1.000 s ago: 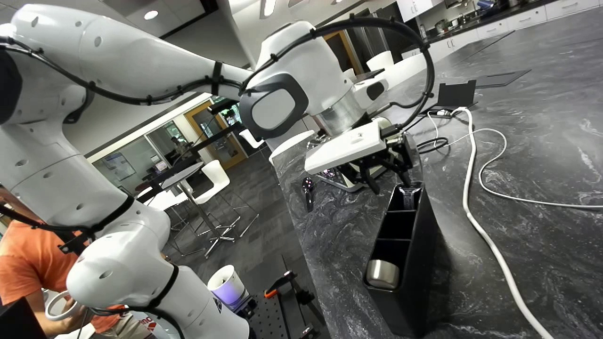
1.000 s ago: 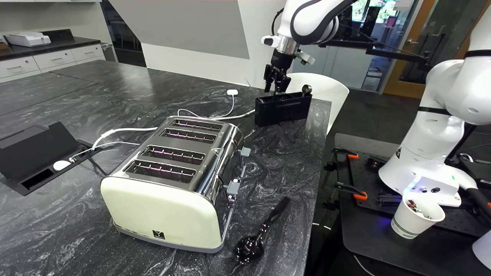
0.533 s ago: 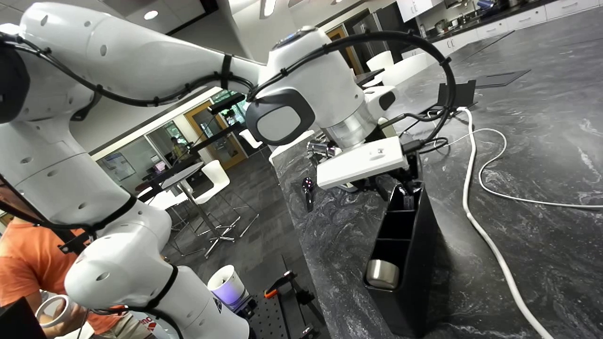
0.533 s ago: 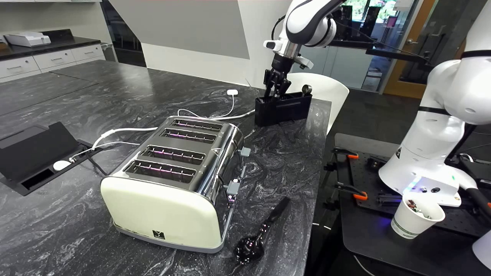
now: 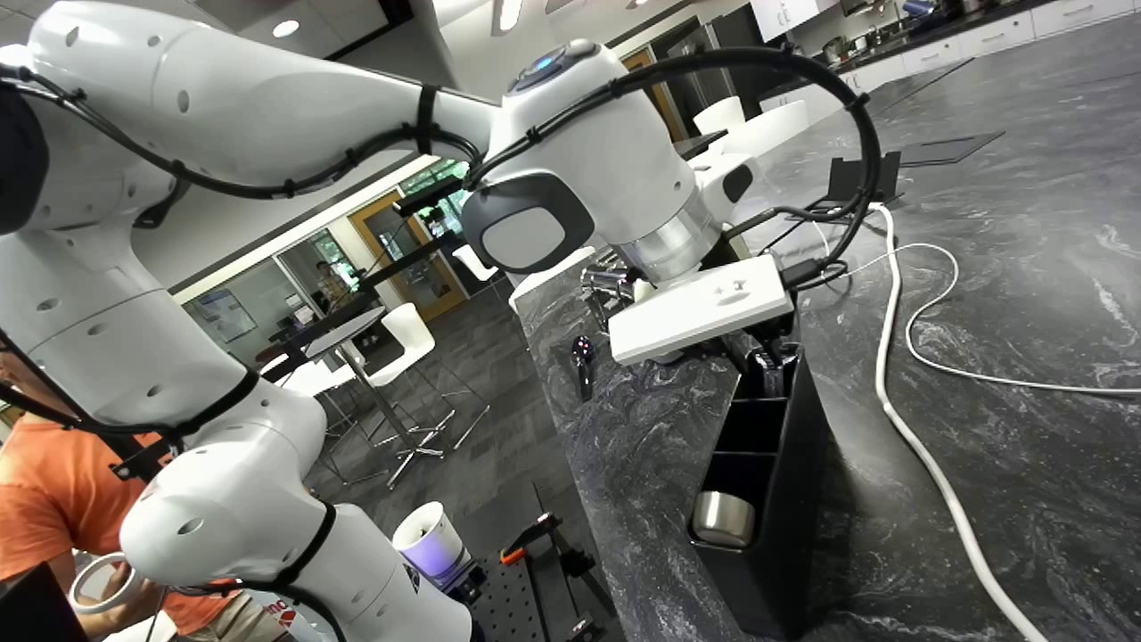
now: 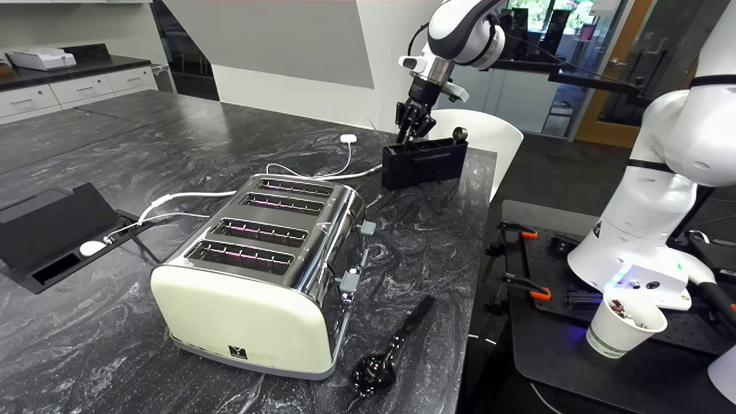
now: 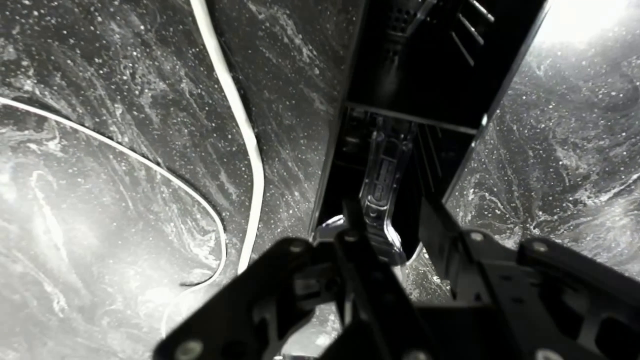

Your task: Remove the scoop from the black box and put it on the table

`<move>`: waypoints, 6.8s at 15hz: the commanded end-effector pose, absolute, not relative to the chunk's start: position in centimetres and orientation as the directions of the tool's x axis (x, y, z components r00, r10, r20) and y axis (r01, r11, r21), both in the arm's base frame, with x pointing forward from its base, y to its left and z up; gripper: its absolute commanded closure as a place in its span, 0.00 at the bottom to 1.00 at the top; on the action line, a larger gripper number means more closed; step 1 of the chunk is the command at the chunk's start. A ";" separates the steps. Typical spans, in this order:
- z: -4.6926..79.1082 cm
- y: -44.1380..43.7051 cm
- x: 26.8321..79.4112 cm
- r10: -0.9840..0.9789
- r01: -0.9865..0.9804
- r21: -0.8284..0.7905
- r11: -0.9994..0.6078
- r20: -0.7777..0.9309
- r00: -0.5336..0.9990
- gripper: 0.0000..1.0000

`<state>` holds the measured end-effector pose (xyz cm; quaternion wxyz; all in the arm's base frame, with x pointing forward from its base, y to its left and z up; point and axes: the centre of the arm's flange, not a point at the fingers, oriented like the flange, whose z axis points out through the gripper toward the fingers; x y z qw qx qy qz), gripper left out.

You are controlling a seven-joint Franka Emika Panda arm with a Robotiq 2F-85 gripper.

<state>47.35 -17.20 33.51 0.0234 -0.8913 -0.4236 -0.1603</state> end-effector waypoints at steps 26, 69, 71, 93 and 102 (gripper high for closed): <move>31.9 -17.2 49.5 0.740 0.746 0.081 -0.661 0.240 0.629 0.66; 45.8 2.8 41.6 0.664 0.666 -0.002 -0.746 -0.088 0.743 0.94; 42.7 4.3 43.0 0.610 0.616 -0.002 -0.787 -0.150 0.778 0.94; 20.6 2.3 56.2 0.535 0.493 -0.213 -0.844 -0.418 0.734 0.94; 29.9 0.7 51.5 0.525 0.503 -0.155 -0.850 -0.305 0.794 0.01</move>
